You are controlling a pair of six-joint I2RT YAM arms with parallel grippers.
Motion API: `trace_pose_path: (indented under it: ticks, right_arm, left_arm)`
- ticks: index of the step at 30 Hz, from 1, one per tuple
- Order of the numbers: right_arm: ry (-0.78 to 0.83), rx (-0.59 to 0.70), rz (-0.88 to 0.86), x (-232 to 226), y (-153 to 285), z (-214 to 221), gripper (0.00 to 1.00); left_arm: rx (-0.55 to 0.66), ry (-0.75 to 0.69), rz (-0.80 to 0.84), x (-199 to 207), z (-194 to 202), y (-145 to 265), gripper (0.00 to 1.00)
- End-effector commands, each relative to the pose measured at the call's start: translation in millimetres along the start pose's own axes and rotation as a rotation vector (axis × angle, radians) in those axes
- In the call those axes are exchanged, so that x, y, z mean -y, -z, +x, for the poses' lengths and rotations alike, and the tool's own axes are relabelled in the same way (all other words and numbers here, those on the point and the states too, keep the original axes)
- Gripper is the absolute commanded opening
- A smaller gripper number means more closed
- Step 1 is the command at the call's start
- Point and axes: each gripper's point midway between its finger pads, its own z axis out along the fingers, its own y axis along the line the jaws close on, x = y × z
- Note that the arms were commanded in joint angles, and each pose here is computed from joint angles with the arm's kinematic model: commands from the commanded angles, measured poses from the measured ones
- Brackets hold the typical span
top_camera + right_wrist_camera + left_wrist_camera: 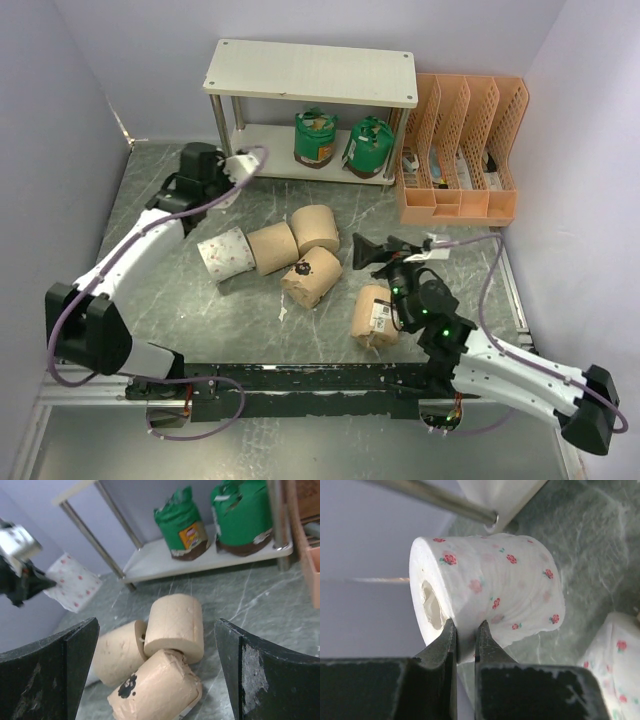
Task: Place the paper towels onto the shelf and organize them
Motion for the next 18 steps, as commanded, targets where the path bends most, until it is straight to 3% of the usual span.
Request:
trace_pose_path:
  ticks: [1,7,12,18]
  right_arm:
    - [0.000,0.066,0.135,33.7,15.5,-27.9,1.00]
    - [-0.034,0.120,0.175,54.7,35.4,-48.4,1.00]
    - [-0.032,0.125,0.187,61.5,42.3,-54.2,1.00]
    - [-0.016,0.141,0.205,68.8,47.4,-59.7,1.00]
  left_arm:
    - [0.088,-0.179,-0.212,-20.7,-67.3,-2.3,0.07]
    - [0.215,-0.338,-0.315,22.1,-123.8,-21.8,0.07]
    - [0.252,-0.382,-0.282,43.6,-151.0,-64.7,0.07]
    - [0.267,-0.472,-0.382,43.7,-168.6,-111.3,0.07]
